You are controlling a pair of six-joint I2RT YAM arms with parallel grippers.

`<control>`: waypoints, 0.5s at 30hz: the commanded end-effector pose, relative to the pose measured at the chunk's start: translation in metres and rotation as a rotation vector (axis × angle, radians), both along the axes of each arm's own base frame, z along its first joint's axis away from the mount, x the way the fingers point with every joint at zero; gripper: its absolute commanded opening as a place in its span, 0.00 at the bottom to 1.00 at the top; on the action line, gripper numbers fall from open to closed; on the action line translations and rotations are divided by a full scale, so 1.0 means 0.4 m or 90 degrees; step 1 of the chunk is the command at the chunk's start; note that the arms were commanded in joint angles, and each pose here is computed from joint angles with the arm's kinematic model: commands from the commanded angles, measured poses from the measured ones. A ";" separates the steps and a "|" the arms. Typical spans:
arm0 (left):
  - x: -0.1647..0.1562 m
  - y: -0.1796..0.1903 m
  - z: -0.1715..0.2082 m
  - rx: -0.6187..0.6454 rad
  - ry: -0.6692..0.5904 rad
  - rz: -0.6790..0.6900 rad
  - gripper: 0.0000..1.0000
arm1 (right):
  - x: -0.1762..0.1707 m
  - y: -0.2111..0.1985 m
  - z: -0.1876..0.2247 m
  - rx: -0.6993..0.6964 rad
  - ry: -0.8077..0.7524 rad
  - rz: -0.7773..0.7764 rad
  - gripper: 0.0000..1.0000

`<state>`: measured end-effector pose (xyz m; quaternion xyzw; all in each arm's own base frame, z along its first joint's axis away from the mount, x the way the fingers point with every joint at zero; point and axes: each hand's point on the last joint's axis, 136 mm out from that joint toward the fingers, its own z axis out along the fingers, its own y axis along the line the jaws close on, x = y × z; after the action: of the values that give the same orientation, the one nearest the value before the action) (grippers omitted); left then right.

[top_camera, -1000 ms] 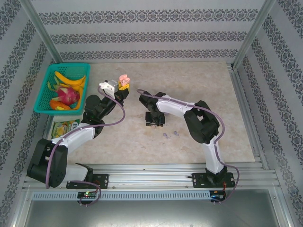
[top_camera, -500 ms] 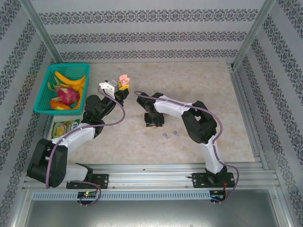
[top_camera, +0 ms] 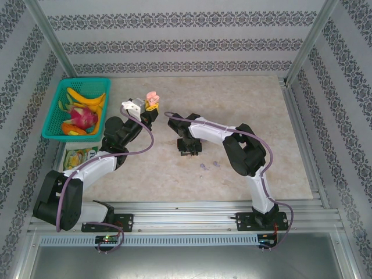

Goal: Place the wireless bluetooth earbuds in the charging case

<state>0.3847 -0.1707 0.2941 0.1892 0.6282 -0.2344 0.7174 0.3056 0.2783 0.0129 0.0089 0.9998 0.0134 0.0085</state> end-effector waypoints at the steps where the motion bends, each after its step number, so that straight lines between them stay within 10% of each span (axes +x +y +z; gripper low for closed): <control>1: -0.001 0.015 0.023 -0.009 -0.015 0.007 0.00 | 0.012 -0.015 -0.026 -0.018 -0.002 0.003 0.28; 15: -0.003 0.012 0.013 -0.008 -0.004 0.002 0.00 | 0.041 -0.029 0.062 0.012 -0.093 -0.004 0.23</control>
<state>0.3847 -0.1707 0.2939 0.1891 0.6285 -0.2345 0.7171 0.3095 0.2731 0.0180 0.0106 0.9990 0.0208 0.0389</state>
